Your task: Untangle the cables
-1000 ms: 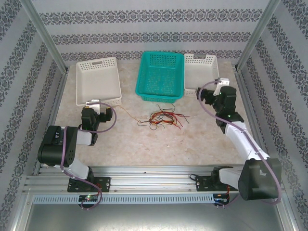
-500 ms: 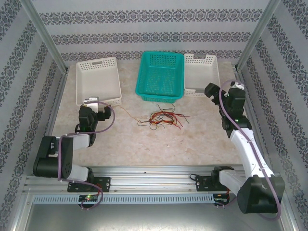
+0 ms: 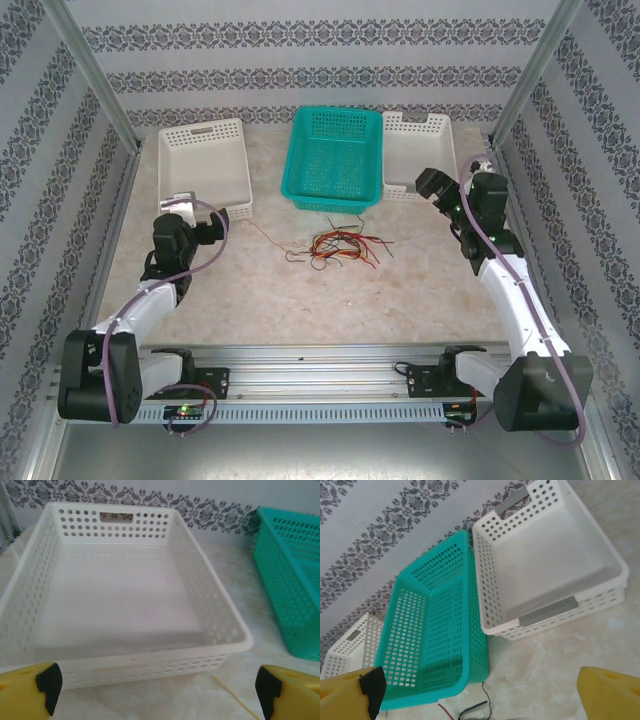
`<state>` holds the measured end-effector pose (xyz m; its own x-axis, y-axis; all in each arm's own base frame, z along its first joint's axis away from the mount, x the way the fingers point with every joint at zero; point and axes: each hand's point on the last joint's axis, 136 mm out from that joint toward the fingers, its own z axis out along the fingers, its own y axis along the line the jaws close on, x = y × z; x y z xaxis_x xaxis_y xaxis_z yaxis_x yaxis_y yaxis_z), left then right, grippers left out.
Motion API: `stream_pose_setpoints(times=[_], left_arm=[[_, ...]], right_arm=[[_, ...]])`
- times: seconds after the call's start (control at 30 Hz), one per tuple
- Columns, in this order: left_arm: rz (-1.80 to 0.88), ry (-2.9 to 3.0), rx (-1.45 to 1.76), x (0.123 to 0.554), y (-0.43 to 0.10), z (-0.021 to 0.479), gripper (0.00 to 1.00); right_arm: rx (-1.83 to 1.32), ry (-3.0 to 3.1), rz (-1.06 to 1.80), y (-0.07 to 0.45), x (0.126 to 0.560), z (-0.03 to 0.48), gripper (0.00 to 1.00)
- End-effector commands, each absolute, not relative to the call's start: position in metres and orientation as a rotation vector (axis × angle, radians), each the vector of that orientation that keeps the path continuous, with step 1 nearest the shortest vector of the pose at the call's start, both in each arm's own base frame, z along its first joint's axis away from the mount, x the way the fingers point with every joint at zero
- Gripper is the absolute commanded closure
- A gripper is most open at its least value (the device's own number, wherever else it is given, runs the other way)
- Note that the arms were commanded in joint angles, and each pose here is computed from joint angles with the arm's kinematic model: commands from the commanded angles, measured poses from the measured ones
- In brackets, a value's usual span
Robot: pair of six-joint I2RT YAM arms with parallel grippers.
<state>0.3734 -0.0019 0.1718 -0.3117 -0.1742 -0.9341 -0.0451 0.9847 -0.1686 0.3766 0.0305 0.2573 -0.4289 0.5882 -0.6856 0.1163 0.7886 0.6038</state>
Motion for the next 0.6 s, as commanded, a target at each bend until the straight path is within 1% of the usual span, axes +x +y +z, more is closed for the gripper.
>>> stream_pose_setpoints(times=[0.0,0.07,0.13,0.23,0.33,0.4,0.57], left_arm=[[-0.33,1.887,-0.296,0.368,-0.016,0.178,0.0],[-0.388,1.965,-0.548,0.357,-0.007,0.159,0.0],[-0.435,1.992,-0.5,0.357,-0.016,0.164,0.0],[-0.424,2.001,-0.651,0.354,-0.004,0.17,0.0],[-0.438,2.042,-0.67,0.347,-0.006,0.182,0.0],[-0.475,2.078,-0.589,0.344,-0.017,0.19,0.0],[-0.555,2.166,-0.537,0.334,-0.034,0.19,0.0]], right_arm=[[0.452,1.997,0.6,0.045,0.373,0.271,0.02],[0.437,2.003,0.591,0.047,0.371,0.273,0.02],[0.424,2.017,0.588,0.05,0.369,0.274,0.02],[0.41,2.035,0.589,0.053,0.366,0.275,0.02],[0.401,2.068,0.591,0.057,0.36,0.269,0.02],[0.399,2.1,0.589,0.061,0.355,0.26,0.02],[0.396,2.182,0.565,0.068,0.34,0.237,0.02]])
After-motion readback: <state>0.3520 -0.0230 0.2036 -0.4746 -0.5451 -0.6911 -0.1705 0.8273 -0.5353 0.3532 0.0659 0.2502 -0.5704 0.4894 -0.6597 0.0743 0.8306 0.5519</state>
